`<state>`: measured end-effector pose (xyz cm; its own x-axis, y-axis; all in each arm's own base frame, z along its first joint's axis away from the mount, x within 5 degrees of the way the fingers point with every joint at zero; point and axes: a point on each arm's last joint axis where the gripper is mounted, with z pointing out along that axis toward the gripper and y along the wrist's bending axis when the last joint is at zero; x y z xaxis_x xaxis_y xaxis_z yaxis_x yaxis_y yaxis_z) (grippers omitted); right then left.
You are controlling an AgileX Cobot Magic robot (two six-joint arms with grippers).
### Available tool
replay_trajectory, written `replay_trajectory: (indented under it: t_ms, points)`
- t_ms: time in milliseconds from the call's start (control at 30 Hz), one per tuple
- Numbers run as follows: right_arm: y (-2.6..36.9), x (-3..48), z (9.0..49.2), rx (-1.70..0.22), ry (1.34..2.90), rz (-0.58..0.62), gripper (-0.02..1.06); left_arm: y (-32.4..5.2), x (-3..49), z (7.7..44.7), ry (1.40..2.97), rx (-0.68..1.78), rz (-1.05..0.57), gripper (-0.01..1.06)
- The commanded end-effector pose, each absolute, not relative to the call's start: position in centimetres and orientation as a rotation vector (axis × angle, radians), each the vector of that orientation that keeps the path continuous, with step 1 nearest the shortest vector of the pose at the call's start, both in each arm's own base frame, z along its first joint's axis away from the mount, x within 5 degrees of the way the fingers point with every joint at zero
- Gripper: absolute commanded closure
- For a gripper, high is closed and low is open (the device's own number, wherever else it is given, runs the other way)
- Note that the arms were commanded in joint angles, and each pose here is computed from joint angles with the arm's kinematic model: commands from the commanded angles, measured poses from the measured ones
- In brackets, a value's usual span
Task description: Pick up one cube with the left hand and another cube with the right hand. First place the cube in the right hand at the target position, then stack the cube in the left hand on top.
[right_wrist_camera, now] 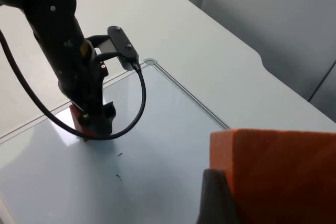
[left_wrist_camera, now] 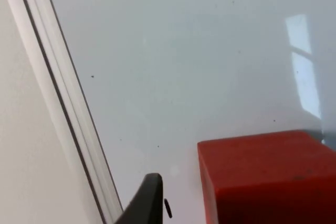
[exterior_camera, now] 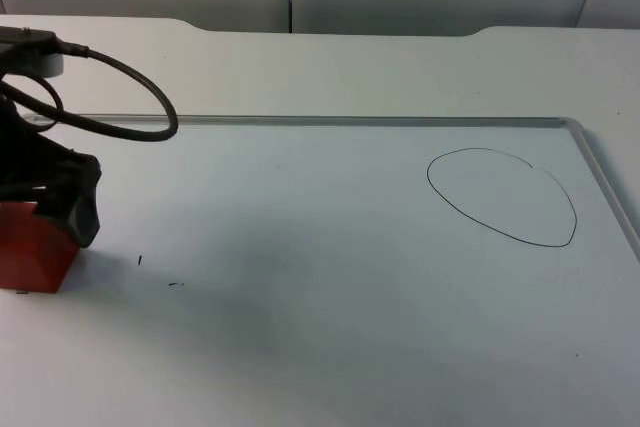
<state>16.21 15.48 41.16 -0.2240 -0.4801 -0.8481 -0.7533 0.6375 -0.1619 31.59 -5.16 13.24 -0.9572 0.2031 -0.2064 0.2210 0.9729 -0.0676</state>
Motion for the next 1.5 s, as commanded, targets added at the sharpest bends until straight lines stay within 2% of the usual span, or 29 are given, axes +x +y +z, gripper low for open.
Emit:
replay_trajectory:
  t_ms: [0, 267, 333, 400, 433, 533, 633, 667, 767, 867, 933, 1000, 1033, 1167, 1200, 1400, 1467]
  points:
    - [15.4, 16.1, 41.3, -0.974, 1.867, 0.356, 1.05, -5.3, 31.7, 13.1, 2.917, 0.312, -0.131, 0.13]
    - [15.4, 16.1, 41.3, -0.974, 1.867, 0.356, 1.05, -5.3, 31.9, 11.8, 2.946, 0.300, -0.121, 0.14]
    - [15.4, 16.1, 41.3, -0.974, 1.867, 0.356, 1.05, -5.3, 31.9, 11.7, 2.949, 0.300, -0.121, 0.19]
    - [15.4, 16.1, 41.3, -0.976, 1.866, 0.355, 1.05, -5.3, 31.9, 11.7, 2.952, 0.303, -0.120, 0.31]
    - [15.4, 16.1, 41.3, -0.976, 1.866, 0.355, 1.05, -5.3, 31.9, 11.7, 2.952, 0.303, -0.120, 0.31]
    - [15.4, 16.2, 41.3, -0.974, 1.862, 0.356, 1.05, -5.3, 31.9, 11.7, 2.951, 0.300, -0.121, 0.48]
    - [15.5, 16.2, 41.3, -0.973, 1.860, 0.356, 1.05, -5.3, 31.8, 11.7, 2.968, 0.254, -0.125, 0.71]
    - [15.5, 16.2, 41.3, -0.973, 1.860, 0.356, 1.05, -5.3, 31.8, 11.7, 2.968, 0.254, -0.125, 0.71]
    - [15.5, 16.2, 41.3, -0.972, 1.859, 0.357, 1.05, -5.3, 31.6, 12.2, 2.969, 0.234, -0.130, 0.95]
    - [15.5, 16.2, 41.3, -0.972, 1.859, 0.357, 1.05, -5.3, 31.6, 13.3, 2.940, 0.234, -0.132, 1.04]
    - [15.5, 16.2, 41.3, -0.972, 1.859, 0.357, 1.05, -5.2, 31.5, 15.1, 2.884, 0.233, -0.135, 1.05]
    - [15.5, 16.2, 41.3, -0.971, 1.857, 0.357, 1.05, -5.2, 31.0, 18.4, 2.781, 0.231, -0.141, 1.05]
    - [15.5, 16.2, 41.3, -0.971, 1.857, 0.357, 1.05, -5.2, 31.0, 18.4, 2.781, 0.231, -0.141, 1.05]
    - [15.5, 16.2, 41.4, -0.968, 1.851, 0.358, 1.05, -4.9, 28.7, 25.0, 2.581, 0.220, -0.156, 1.05]
    - [15.5, 16.2, 41.4, -0.968, 1.851, 0.358, 1.05, -4.9, 28.7, 25.0, 2.581, 0.220, -0.156, 1.05]
    - [15.5, 16.2, 41.4, -0.967, 1.849, 0.359, 1.05, -4.1, 22.4, 33.4, 2.325, 0.223, -0.176, 1.05]
    - [15.5, 16.2, 41.4, -0.967, 1.849, 0.359, 1.05, -3.9, 21.1, 34.5, 2.289, 0.224, -0.178, 1.05]
